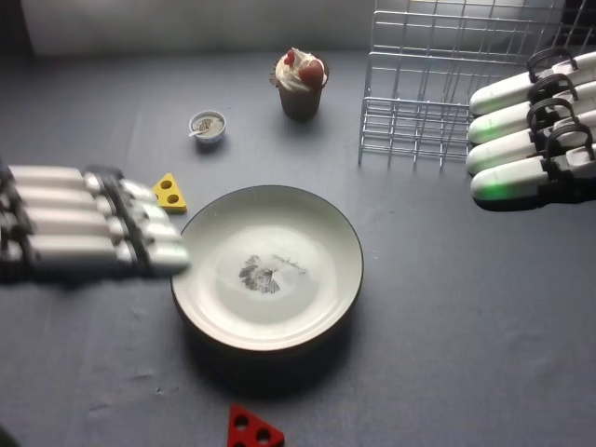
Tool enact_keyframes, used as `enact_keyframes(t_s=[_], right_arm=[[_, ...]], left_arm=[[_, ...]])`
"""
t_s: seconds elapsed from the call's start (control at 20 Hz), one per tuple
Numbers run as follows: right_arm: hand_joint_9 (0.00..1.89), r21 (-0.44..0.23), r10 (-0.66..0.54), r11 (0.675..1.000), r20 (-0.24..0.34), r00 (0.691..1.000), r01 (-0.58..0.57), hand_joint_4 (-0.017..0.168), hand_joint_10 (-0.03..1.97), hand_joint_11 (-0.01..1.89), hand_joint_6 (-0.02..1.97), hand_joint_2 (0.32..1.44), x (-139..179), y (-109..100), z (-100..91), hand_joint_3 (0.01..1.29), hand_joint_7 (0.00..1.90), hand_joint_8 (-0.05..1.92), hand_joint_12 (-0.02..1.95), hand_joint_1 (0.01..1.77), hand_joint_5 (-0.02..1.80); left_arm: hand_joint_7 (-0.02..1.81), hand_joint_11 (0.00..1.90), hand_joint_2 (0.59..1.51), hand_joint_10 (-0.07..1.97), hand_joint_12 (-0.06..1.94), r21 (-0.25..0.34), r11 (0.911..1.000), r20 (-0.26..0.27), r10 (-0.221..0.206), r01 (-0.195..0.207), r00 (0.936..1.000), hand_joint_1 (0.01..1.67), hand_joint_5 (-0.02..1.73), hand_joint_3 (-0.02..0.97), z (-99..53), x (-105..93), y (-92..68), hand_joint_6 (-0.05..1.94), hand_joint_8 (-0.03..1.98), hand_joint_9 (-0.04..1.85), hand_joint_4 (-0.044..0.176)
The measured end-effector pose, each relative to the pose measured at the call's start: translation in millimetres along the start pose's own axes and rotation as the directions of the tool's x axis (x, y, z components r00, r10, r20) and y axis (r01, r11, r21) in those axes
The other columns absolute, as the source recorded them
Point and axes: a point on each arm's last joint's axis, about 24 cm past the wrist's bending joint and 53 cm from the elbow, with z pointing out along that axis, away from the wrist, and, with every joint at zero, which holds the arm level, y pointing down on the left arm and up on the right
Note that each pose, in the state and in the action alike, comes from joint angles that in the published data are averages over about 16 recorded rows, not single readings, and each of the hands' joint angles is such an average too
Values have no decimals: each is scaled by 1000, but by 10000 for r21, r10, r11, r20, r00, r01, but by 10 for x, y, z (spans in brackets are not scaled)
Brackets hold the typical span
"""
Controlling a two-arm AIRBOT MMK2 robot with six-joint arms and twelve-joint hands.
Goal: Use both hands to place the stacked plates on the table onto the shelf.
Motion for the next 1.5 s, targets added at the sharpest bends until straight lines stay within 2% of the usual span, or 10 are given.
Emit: enact_keyframes(t_s=[0.35, 0.8, 1.2, 1.5], right_arm=[[212, 12, -40, 10000, -16, 10000, 40, -3, -7, 184, 8, 965, 4, 0, 0, 16, 228, 1, 37, 106, 184], [209, 0, 50, 10000, -137, 9999, -50, -3, -7, 179, 8, 966, 37, -5, 17, 17, 223, 1, 27, 114, 173], [207, 315, 669, 9973, -265, 9974, -661, -3, -8, 176, 7, 973, 85, -130, 64, 16, 217, 0, 23, 107, 163], [208, 659, 1212, 9907, -256, 9923, -1193, -3, -7, 178, 7, 982, 114, -255, 95, 16, 217, 1, 22, 94, 163]], left_arm=[[130, 93, 891, 20, 103, 146, 9999, -70, 69, -68, 10000, 158, 94, 13, -31, 2, -11, 14, -11, 116, -1], [126, 99, 889, 20, 94, 236, 9979, -939, 621, -602, 9936, 152, 88, 13, -5, 213, 19, 14, -7, 114, -1], [128, 104, 890, 20, 88, 131, 9962, -1505, 872, -863, 9848, 162, 81, 12, 178, 383, 209, 13, -5, 115, 0], [134, 115, 894, 20, 84, 41, 9966, -1665, 816, -821, 9827, 158, 81, 12, 403, 472, 395, 14, -5, 121, 0]])
